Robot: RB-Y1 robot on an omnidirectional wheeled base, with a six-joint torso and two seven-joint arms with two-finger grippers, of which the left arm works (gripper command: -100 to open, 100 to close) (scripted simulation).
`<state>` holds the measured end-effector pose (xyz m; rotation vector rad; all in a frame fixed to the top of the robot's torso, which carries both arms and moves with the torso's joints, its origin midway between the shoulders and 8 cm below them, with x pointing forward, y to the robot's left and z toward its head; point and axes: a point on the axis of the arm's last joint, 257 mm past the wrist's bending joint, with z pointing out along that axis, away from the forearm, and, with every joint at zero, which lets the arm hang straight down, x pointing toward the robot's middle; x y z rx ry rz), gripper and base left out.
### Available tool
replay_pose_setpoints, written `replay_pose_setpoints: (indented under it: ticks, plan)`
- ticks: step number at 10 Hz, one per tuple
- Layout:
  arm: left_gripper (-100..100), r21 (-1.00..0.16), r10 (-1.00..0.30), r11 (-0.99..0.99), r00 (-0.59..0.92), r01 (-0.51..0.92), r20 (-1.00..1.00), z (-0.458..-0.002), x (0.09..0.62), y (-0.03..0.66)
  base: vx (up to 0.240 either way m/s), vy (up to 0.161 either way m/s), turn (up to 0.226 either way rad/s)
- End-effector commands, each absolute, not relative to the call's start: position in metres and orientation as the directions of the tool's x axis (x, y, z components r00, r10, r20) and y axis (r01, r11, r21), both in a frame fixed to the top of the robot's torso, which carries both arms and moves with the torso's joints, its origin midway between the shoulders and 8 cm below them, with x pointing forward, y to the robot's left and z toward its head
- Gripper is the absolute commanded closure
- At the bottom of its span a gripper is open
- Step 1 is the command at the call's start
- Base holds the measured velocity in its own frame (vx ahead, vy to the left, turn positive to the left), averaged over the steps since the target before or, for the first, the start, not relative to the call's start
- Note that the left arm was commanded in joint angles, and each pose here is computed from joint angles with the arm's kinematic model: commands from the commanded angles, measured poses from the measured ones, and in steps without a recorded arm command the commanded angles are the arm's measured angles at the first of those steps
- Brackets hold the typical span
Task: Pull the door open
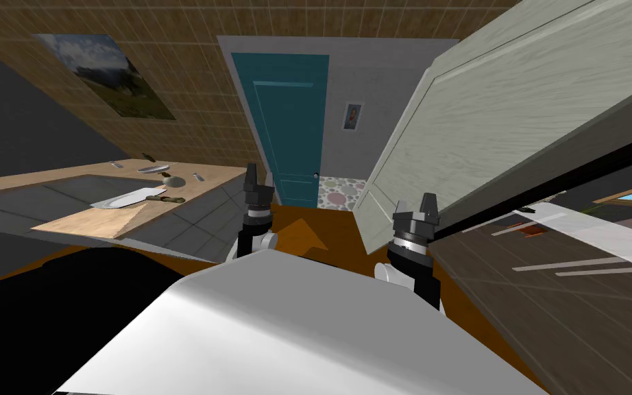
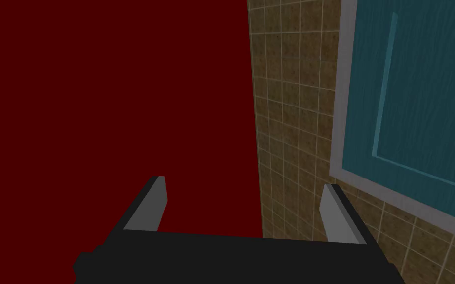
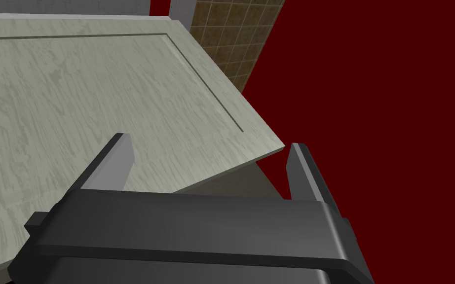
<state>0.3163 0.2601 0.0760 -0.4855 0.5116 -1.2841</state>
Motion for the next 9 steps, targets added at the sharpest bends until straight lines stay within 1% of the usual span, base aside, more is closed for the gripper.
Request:
replay_pose_setpoints:
  ticks: [1,4,7,9]
  plan:
    - [-100,-0.618,-0.983,0.172,0.172,0.767,-0.060,0.067,0.322,0.262,0.034,0.015,-0.101]
    - [-100,-0.649,-0.995,0.067,0.099,0.758,0.014,0.046,0.335,0.267,0.116,0.012,-0.108]
    - [-100,-0.665,-0.996,0.000,0.057,0.747,0.065,0.032,0.344,0.271,0.096,0.007,-0.077]
    - [-100,-0.678,-0.991,-0.081,0.011,0.731,0.130,0.015,0.353,0.277,0.107,0.015,-0.124]
